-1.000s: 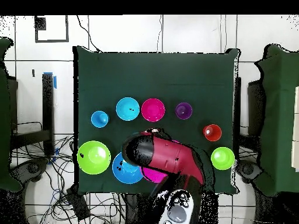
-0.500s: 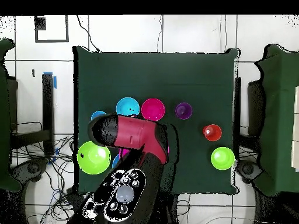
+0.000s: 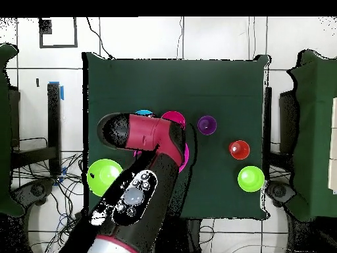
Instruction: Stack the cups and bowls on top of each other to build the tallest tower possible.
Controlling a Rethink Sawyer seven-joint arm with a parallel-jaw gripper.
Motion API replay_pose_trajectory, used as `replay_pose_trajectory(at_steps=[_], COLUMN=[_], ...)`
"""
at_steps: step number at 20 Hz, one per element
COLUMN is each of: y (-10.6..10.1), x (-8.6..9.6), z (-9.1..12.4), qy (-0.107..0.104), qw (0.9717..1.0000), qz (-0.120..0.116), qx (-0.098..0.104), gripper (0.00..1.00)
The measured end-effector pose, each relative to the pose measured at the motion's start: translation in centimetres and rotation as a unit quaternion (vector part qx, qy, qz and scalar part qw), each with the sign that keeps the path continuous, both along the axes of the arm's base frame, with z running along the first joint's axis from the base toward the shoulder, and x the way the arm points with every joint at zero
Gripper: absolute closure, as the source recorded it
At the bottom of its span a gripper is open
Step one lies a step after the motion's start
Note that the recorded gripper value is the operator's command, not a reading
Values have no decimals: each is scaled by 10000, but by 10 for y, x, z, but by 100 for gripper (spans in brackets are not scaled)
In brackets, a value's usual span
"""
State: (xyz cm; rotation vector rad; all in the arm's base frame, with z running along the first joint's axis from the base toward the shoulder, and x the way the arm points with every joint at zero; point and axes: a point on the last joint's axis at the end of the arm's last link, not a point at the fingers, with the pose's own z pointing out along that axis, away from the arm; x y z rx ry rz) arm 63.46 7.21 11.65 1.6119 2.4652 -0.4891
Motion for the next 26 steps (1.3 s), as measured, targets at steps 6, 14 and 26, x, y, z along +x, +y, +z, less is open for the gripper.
replay_pose_trajectory(at_steps=[6, 14, 26], y=[-24, -16, 15], x=[19, 25, 36], z=[-14, -31, -44], qy=[-31, -52, -273], qw=[9998, 9990, 9976], qz=[-104, -101, -227], qx=[-136, -424, -589], gripper=[100, 100, 0])
